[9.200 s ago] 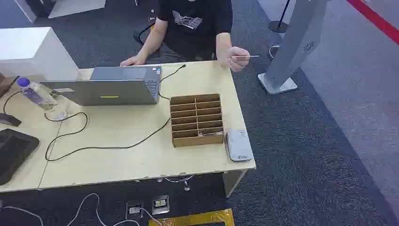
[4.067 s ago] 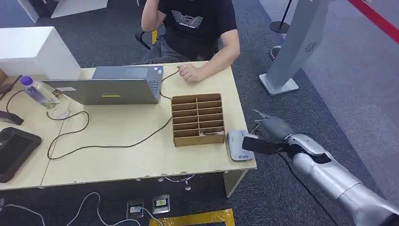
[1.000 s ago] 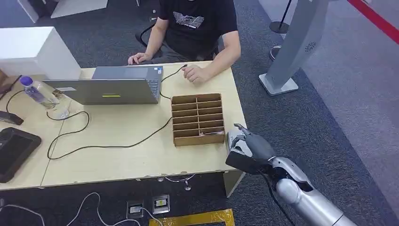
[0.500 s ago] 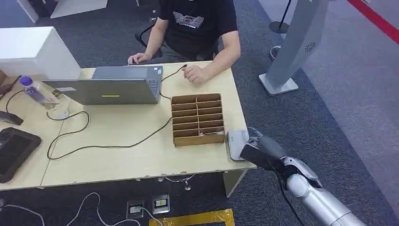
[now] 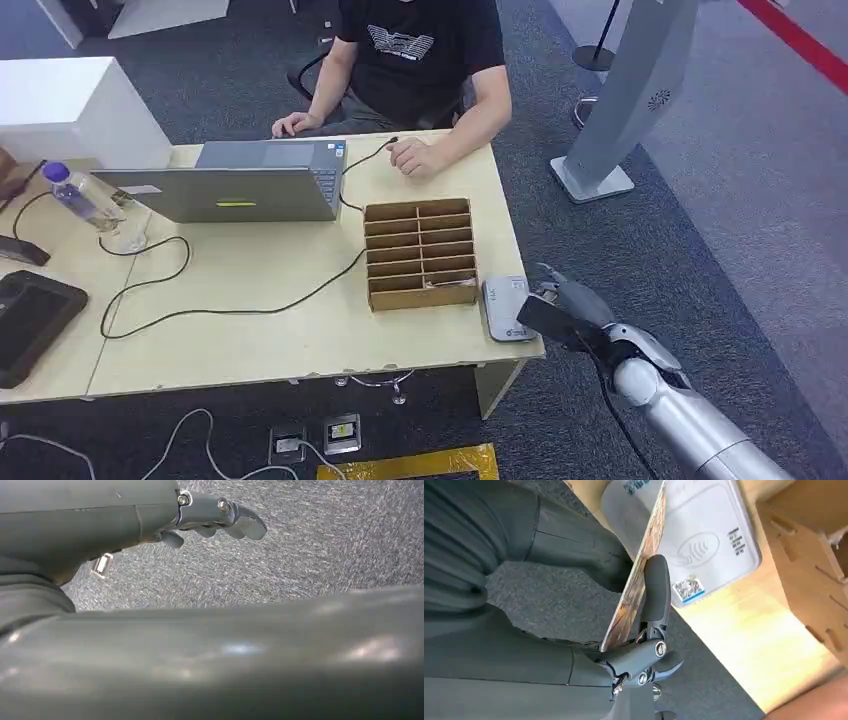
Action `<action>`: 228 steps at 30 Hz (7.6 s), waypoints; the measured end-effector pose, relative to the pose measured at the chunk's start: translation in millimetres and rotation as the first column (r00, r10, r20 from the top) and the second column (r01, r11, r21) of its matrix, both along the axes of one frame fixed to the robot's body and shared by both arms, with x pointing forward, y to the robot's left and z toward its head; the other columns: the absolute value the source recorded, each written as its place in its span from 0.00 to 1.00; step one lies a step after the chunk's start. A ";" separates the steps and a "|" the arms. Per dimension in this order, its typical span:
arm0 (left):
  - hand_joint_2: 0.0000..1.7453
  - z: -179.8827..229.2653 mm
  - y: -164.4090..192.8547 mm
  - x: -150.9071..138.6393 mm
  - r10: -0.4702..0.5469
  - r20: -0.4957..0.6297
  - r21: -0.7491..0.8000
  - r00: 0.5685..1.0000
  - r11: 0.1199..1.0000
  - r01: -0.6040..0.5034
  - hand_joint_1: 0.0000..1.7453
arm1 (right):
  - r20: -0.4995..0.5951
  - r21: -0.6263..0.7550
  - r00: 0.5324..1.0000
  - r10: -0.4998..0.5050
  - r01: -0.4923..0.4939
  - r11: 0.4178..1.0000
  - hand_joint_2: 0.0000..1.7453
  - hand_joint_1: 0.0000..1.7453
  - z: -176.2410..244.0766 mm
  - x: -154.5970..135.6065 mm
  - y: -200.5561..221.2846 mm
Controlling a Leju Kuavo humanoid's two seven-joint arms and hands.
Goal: Pass the card to the sensor for recognition and then transmit it.
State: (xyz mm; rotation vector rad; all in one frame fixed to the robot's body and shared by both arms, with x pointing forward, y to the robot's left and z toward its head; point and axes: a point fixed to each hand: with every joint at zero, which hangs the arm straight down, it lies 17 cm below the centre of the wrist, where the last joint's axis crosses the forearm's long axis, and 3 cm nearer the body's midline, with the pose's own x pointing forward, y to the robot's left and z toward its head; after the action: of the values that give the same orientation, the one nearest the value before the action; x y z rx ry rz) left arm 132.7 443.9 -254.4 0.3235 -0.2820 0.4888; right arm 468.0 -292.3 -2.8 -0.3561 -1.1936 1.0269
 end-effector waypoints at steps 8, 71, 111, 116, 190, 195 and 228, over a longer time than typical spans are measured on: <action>0.00 -0.1 -0.8 0.2 0.002 0.002 -0.004 1.000 1.000 -0.002 0.00 | -0.009 0.080 1.000 -0.013 0.014 0.997 1.00 1.00 20.6 8.4 9.4; 0.00 -6.1 -42.2 8.5 -0.030 0.011 -0.058 0.999 0.998 0.031 0.00 | 0.366 -0.087 0.925 0.099 -0.072 0.994 0.00 0.00 188.5 151.6 142.7; 0.00 -10.6 -42.3 -11.9 0.065 -0.029 -0.058 0.997 0.996 -0.067 0.00 | 0.384 -0.261 0.922 -0.044 0.155 0.953 1.00 0.00 139.7 41.7 6.8; 0.00 -9.4 -35.1 -12.0 0.061 -0.031 -0.042 0.998 0.997 -0.062 0.00 | 0.441 -0.331 0.898 -0.003 0.165 0.929 1.00 0.00 132.5 20.8 4.4; 0.00 -2.7 -17.2 3.0 -0.006 0.018 -0.015 1.000 1.000 0.006 0.00 | 0.465 -0.315 0.866 0.183 -0.032 0.949 1.00 0.00 83.3 10.7 185.4; 0.00 -2.0 -16.4 5.0 -0.018 0.027 -0.014 0.999 1.000 0.018 0.00 | 0.468 -0.314 0.866 0.177 -0.024 0.949 1.00 0.00 73.2 12.5 181.5; 0.00 -1.7 -15.1 5.0 -0.019 0.028 -0.013 0.999 1.000 0.019 0.00 | 0.434 -0.341 0.876 0.211 -0.057 0.938 1.00 0.00 57.6 21.7 203.2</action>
State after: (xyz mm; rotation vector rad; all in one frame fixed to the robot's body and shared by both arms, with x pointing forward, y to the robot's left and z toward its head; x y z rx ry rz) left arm 137.7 428.8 -256.2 0.3009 -0.3081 0.4768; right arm 489.7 -89.0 54.8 -0.8215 -1.4978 1.3092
